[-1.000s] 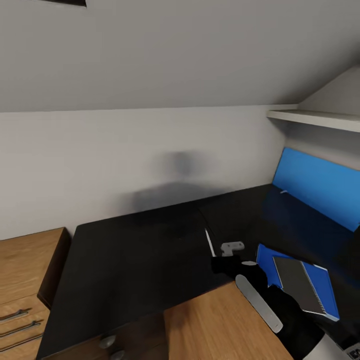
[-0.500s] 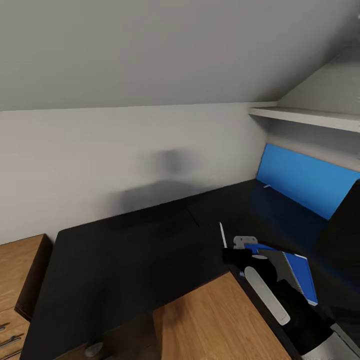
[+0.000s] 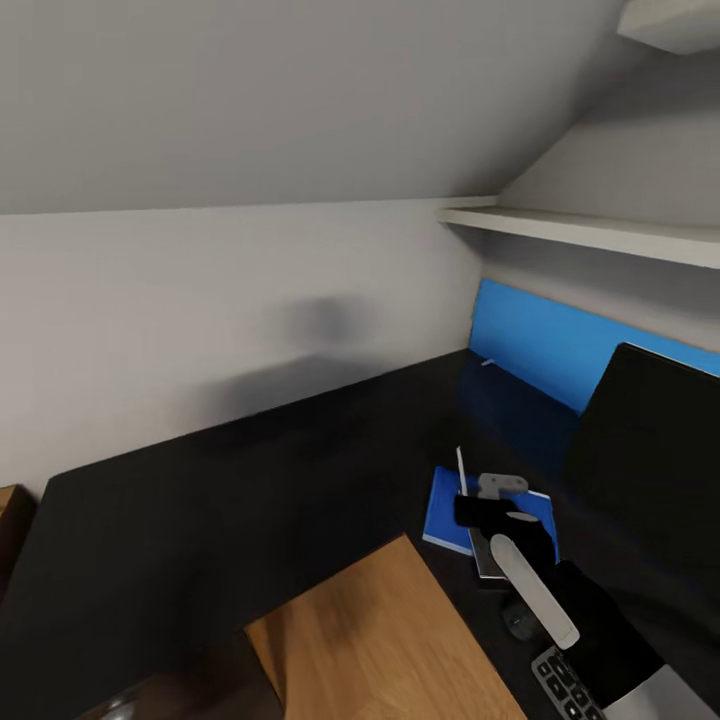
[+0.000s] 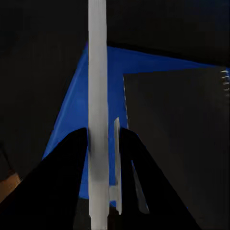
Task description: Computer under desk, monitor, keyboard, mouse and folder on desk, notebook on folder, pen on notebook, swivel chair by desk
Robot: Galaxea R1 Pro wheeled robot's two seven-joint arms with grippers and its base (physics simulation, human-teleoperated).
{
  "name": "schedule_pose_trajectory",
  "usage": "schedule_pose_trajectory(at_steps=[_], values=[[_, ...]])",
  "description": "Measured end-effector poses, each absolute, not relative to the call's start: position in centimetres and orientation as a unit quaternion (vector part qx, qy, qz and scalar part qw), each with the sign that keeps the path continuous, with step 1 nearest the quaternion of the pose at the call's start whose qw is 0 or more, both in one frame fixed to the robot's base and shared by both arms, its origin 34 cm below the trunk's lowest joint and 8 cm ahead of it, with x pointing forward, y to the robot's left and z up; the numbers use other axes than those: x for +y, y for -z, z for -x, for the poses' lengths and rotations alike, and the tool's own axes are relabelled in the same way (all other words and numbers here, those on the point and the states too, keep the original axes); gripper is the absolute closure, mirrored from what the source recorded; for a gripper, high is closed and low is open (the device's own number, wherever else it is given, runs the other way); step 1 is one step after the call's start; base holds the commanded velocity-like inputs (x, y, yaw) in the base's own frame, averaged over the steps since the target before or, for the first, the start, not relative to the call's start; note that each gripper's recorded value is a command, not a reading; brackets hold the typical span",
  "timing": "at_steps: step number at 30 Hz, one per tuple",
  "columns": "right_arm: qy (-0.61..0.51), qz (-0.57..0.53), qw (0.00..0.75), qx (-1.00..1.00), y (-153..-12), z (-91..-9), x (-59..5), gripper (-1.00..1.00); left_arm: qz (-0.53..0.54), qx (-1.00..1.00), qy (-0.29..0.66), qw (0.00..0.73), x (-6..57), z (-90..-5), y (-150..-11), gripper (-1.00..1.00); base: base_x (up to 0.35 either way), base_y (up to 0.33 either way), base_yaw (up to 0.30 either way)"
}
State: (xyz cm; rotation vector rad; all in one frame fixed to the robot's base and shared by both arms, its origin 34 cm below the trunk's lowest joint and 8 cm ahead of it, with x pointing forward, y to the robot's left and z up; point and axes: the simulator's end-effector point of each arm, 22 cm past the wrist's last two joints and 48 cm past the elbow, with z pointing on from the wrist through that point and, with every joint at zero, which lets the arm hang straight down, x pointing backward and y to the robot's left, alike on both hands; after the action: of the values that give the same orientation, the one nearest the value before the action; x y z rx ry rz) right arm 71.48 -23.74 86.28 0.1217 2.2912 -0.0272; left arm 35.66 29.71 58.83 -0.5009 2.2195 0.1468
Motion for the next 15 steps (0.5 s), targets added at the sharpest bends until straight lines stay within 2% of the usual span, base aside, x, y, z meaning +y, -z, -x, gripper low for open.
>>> schedule_pose_trajectory(at_steps=[3,7,15], values=[[0.014,-0.057,0.411,0.91,-86.0,-71.6,-24.4,1.0,0.2,0.885,-0.059,0.416,29.7,-35.6,-58.8,-1.0,0.0,-0.193,-0.155],[0.021,-0.074,0.407,0.91,-85.5,-71.7,-25.6,1.0,0.199,0.886,-0.059,0.415,29.8,-35.5,-58.7,-1.0,0.0,-0.07,-0.12],[0.037,-0.092,0.388,0.916,-83.1,-71.2,-27.5,1.0,0.199,0.886,-0.06,0.414,29.8,-35.4,-58.7,-1.0,0.0,-0.012,-0.024]])
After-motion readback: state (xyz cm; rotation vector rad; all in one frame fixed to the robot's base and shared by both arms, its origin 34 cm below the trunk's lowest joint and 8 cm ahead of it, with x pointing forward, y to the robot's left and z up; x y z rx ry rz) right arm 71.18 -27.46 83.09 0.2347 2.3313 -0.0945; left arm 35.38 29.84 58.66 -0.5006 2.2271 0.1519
